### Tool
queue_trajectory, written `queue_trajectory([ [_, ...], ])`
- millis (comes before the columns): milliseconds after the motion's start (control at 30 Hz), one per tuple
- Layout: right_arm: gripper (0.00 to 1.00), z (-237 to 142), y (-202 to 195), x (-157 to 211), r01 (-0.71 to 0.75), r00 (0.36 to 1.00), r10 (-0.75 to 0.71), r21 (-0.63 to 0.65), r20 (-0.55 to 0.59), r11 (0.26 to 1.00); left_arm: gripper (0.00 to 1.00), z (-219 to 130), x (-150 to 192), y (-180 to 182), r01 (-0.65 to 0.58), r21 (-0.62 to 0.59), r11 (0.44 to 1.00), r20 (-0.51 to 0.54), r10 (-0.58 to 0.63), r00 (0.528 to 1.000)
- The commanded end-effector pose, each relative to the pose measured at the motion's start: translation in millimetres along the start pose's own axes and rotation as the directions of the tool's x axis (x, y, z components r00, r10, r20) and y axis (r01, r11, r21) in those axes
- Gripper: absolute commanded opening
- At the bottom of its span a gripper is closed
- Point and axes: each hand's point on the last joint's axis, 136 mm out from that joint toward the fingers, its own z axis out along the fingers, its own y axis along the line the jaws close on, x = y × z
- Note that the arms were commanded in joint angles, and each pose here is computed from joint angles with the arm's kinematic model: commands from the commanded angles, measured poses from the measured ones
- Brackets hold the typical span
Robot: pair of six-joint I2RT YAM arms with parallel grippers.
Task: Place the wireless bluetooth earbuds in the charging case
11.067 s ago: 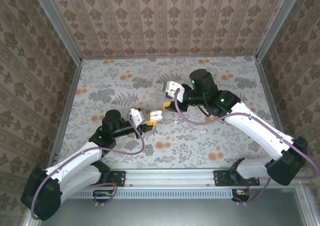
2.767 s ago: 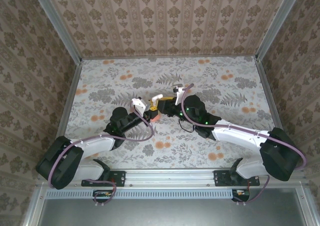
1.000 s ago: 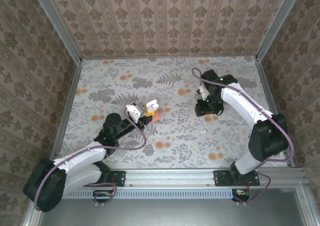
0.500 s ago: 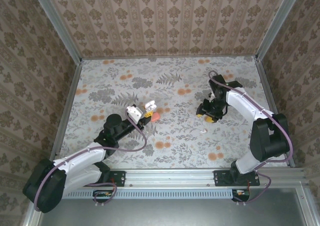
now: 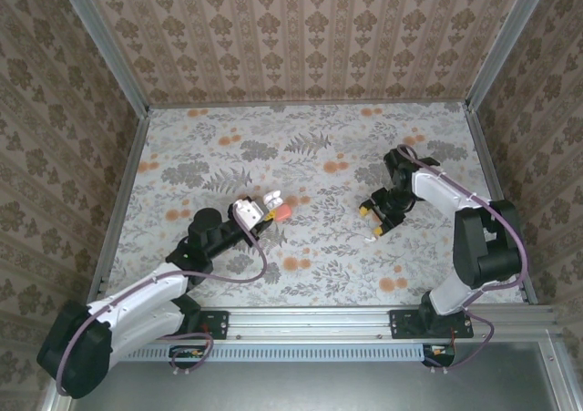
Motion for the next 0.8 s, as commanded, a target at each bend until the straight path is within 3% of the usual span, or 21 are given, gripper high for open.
queue_trajectory([
  [0, 0.52, 13, -29, -3, -0.22, 0.975, 0.219, 0.073, 0.021, 0.973, 0.11, -3, -18, 7, -0.049, -0.023, 0.999, 0.039, 0.05, 0.998],
  [267, 0.54, 23, -53, -9, -0.305, 0.951, 0.299, 0.084, 0.076, 0.949, 0.11, -6, -23, 8, -0.044, -0.025, 0.999, 0.062, 0.045, 0.997],
  [767, 0.51, 31, -38, -26, -0.313, 0.948, 0.309, 0.043, 0.072, 0.949, 0.11, -7, -21, 7, -0.044, -0.029, 0.999, 0.058, 0.046, 0.997],
])
